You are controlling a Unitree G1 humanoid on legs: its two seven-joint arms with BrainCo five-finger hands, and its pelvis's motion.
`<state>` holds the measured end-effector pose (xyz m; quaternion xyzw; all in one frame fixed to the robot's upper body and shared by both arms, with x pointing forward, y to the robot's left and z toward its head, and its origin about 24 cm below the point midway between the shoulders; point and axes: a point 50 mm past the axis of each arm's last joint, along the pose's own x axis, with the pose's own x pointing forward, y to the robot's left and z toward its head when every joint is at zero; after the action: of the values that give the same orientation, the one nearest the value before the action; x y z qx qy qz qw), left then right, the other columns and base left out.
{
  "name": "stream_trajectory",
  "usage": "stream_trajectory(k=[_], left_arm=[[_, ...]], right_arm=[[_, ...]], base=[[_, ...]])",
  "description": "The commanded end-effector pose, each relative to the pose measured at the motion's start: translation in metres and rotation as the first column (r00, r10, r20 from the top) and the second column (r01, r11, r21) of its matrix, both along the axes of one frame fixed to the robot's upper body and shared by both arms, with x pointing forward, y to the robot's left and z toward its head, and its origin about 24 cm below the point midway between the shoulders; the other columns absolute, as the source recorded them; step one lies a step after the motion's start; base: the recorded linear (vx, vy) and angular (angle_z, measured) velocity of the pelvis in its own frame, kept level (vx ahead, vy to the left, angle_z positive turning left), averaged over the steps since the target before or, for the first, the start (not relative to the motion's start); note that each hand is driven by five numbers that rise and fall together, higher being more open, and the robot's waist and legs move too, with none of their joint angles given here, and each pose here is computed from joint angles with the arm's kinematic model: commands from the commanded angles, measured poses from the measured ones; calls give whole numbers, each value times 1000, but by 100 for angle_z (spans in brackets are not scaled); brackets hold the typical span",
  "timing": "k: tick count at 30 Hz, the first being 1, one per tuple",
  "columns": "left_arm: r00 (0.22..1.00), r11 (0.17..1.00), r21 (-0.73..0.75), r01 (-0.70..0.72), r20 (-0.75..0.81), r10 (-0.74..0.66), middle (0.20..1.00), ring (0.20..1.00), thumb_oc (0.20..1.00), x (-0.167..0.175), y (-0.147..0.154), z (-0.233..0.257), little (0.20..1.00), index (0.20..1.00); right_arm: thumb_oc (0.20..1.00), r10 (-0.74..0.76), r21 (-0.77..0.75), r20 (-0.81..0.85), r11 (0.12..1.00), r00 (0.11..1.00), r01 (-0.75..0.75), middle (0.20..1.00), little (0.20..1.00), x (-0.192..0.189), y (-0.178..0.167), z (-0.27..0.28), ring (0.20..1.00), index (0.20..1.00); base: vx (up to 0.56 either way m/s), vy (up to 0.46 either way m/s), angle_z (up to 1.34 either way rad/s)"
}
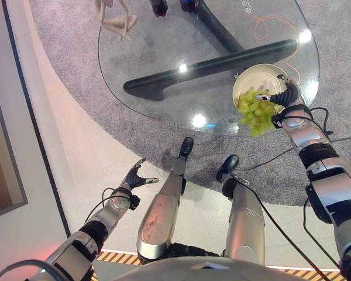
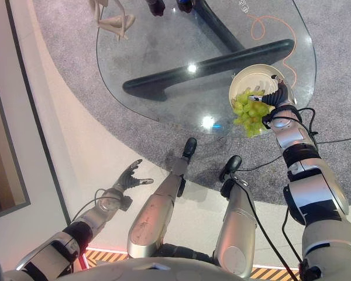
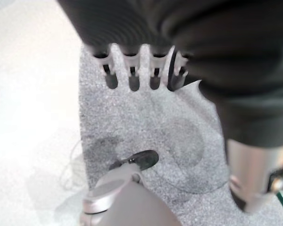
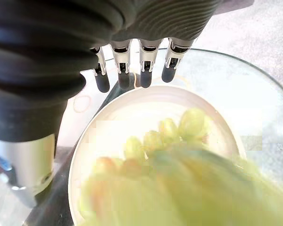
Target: Pick up fruits into the plate
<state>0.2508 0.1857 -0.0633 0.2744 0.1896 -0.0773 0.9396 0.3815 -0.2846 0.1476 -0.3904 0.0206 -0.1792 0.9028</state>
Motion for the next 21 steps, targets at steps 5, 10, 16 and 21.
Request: stream_trajectory(k=[5,10,16,21], left_arm=[[1000,1000,-30,-4,21,5,1000,1000,1000,0,-4,1,1000,1000],[1000,999,-32,-14,10,14,1000,1000,1000,0,-2,0,1000,1000],[999,999,-39,-34,-14,34,1000,1000,1000,0,1,-3,1000,1000],[997,996,-59,-66,-31,64,1000,1000,1000,-3,4,-8,1000,1000]], right_arm=[[1000,72,-41,132,997,989,-68,1000,1000,-2,6,21,1000,1000],[1000,116,-17,183,993,976,-115,1000,1000,-4,17,21,1000,1000],[1000,158,46,239,984,958,-174,1000,1000,-11,28,14,1000,1000],[1000,177,97,257,973,950,-207,1000,1000,-19,33,2,1000,1000]], base=[[-2,1,-1],[0,0,0],[2,0,-2],[0,-1,-1]])
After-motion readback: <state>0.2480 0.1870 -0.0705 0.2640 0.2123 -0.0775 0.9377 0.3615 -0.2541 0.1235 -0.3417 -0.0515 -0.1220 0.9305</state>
